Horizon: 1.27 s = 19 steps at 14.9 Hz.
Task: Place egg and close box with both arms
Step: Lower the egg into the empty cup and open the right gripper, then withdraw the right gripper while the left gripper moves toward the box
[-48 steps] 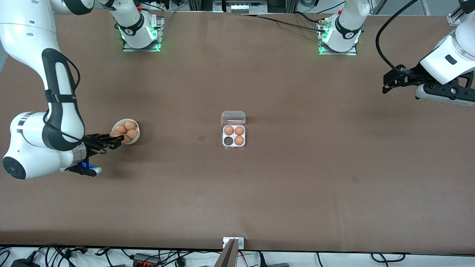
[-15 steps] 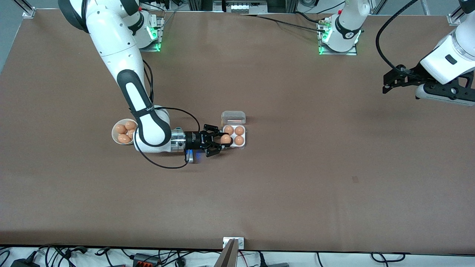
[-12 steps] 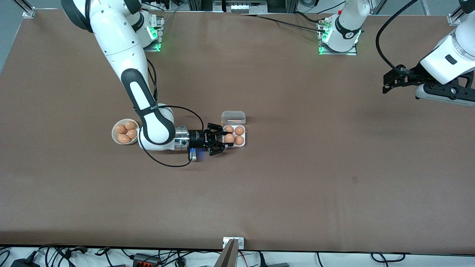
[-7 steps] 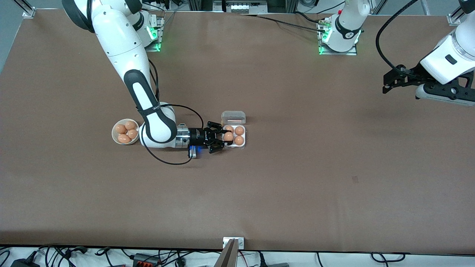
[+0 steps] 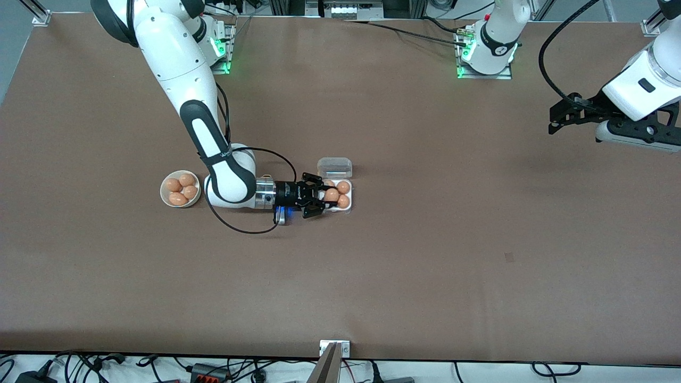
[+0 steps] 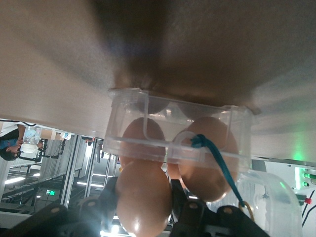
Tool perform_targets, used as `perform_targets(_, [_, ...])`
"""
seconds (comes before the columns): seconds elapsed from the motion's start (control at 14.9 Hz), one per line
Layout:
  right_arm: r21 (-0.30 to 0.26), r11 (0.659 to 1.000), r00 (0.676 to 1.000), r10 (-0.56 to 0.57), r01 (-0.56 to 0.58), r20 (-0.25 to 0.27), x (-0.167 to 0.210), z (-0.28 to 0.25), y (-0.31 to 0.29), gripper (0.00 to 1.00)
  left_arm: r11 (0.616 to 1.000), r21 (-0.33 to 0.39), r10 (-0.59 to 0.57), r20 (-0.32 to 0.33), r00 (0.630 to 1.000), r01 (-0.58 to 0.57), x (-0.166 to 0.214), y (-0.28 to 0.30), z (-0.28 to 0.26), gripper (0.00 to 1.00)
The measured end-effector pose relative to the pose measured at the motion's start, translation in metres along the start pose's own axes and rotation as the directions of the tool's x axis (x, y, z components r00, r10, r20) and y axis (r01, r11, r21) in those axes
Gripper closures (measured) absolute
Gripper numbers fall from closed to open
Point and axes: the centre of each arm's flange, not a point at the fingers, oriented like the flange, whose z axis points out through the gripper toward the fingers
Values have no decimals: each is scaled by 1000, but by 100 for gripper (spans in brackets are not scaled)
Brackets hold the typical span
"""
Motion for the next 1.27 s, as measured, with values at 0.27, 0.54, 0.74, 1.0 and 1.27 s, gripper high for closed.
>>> perform_targets(0.27, [1,1000,1000,-2,2,-3,0,0,0,53,1000,0,0,0,1000,0,0,0,0,0])
perform_targets(0.54, [2,1000,1000,-9,9,-4,0,0,0,48,1000,0,0,0,1000,0,0,0,0,0])
perform_targets(0.74, [12,1000,1000,-24,24,2,-3,-1,-4,22,1000,0,0,0,1000,0,0,0,0,0])
perform_targets(1.0, [17,999,999,-34,34,5,-7,-1,-7,0,1000,0,0,0,1000,0,0,0,0,0])
perform_targets(1.27, [6,995,995,-103,103,-2,-40,-14,-19,0,1000,-4,-5,64,998,5,-7,-2,5,0])
